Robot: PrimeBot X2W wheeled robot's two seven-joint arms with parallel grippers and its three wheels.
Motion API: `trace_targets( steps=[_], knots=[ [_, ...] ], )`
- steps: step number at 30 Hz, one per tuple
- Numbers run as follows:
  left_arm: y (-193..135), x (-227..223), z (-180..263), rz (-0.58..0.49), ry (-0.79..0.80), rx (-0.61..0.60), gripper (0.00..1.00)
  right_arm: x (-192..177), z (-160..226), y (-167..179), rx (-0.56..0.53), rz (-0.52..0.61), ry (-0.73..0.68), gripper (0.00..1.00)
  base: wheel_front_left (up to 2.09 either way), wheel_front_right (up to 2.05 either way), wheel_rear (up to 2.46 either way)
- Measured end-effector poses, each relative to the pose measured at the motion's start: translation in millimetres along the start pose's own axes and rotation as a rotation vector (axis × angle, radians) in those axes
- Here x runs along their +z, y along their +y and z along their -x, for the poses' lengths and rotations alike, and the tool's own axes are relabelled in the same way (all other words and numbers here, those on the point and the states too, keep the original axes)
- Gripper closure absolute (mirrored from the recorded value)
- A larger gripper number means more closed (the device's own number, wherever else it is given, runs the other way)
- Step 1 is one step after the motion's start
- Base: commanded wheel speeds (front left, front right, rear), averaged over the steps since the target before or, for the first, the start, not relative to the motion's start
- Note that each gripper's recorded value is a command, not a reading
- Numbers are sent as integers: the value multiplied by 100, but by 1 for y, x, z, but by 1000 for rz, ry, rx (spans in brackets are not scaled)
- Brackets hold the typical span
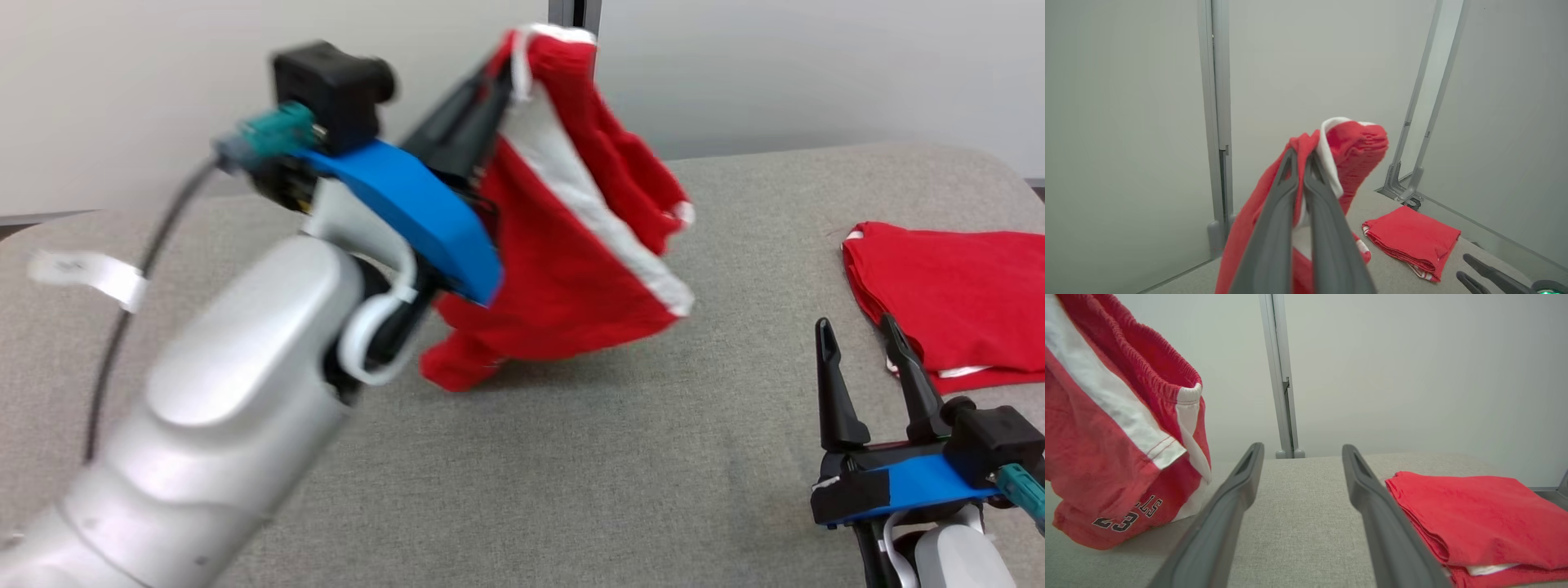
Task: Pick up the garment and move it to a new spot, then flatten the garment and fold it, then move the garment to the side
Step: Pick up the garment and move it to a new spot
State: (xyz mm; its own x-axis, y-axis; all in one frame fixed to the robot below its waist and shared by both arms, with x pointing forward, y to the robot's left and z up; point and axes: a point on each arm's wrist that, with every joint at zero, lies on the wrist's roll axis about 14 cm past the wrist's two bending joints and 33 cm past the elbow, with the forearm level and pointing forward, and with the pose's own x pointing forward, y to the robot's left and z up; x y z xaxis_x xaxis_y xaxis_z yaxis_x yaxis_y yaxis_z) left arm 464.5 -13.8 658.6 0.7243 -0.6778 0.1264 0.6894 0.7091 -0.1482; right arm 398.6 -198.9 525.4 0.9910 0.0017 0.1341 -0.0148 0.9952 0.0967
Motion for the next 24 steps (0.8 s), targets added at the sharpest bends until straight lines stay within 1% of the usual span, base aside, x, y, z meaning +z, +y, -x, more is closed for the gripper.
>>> trace_targets(
  steps=[3,5,8,11,15,18,22,23,24],
  knots=[
    [-14,-22,-6,84,-3,-6,100,-4,-3,-3,-10,0,5,0,0,0,0],
    [-8,-53,-2,129,37,32,100,-9,-5,-5,-13,-2,18,0,0,0,0],
    [17,-109,15,197,126,150,100,-20,-4,-5,-16,-8,50,0,0,0,0],
    [46,-163,42,242,221,286,100,-29,-6,-6,-18,-8,75,0,0,0,0],
    [80,-217,84,296,318,467,100,-40,-8,-6,-17,-8,101,0,0,0,0],
    [93,-239,105,340,350,560,100,-42,-12,-5,-14,-6,105,0,0,0,0],
    [97,-249,119,405,344,619,100,-45,-14,-3,-5,-1,110,0,0,0,0],
    [98,-250,122,418,339,631,84,-45,-14,-2,-2,-2,111,0,0,0,0],
    [99,-249,123,423,328,636,60,-46,-15,0,1,-3,112,0,0,0,0]
  ],
)
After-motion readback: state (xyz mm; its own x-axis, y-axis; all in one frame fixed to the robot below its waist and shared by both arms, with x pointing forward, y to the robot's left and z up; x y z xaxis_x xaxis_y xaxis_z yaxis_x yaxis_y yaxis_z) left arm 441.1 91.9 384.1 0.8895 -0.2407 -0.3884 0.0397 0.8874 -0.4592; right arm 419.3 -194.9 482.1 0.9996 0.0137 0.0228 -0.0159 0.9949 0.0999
